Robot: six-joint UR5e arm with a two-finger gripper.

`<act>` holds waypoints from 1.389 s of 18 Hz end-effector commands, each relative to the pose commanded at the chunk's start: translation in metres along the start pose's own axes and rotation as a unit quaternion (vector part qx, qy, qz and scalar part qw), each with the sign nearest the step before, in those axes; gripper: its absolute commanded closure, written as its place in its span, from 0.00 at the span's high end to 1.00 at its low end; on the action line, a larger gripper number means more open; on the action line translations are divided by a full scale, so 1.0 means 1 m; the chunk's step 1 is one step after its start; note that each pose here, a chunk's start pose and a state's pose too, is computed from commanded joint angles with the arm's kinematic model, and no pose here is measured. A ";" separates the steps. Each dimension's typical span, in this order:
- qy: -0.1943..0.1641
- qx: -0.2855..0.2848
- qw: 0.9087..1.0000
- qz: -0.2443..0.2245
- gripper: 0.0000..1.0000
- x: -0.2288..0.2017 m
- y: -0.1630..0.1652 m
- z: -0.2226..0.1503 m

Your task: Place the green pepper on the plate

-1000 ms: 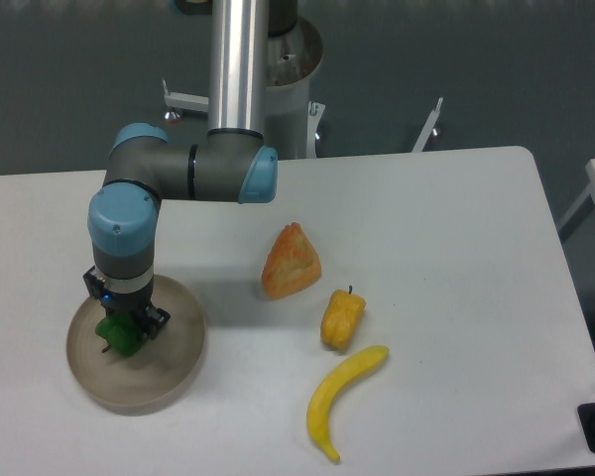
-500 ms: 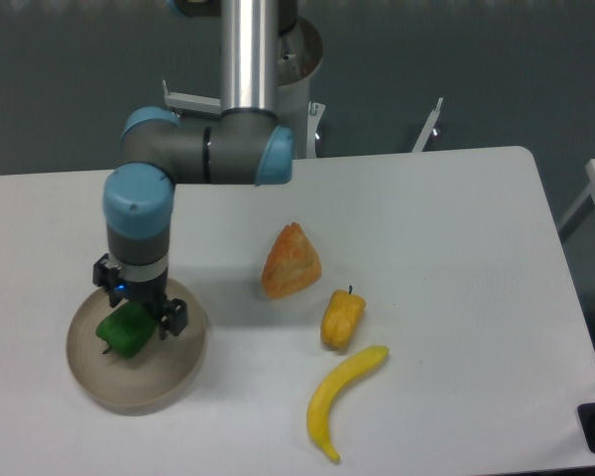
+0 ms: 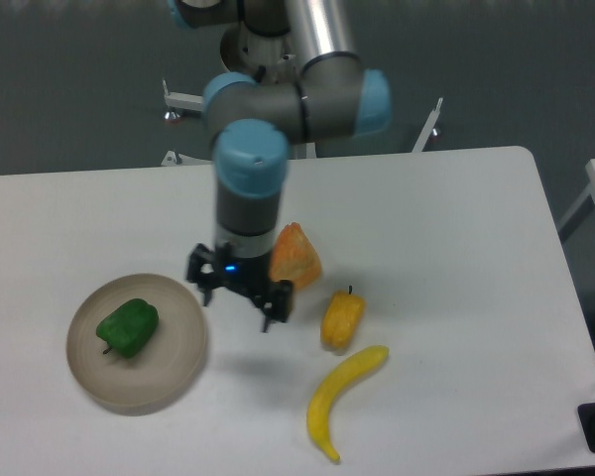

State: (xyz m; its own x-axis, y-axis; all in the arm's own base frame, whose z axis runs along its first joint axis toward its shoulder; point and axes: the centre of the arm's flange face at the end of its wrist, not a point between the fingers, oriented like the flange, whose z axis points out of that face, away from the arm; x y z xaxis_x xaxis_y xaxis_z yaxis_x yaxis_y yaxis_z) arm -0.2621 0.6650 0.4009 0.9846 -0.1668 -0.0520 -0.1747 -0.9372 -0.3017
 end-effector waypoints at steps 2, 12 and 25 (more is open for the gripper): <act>-0.023 -0.017 0.999 0.016 1.00 -0.031 0.016 -0.003; -0.077 -0.076 0.990 0.090 1.00 -0.116 0.056 0.000; -0.082 -0.077 0.990 0.088 1.00 -0.123 0.056 0.001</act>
State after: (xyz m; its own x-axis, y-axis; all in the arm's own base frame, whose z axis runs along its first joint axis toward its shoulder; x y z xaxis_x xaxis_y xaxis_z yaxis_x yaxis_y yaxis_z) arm -0.3927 0.6333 0.3890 0.9239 -0.2912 -0.2483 -0.3290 -0.9358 -0.1266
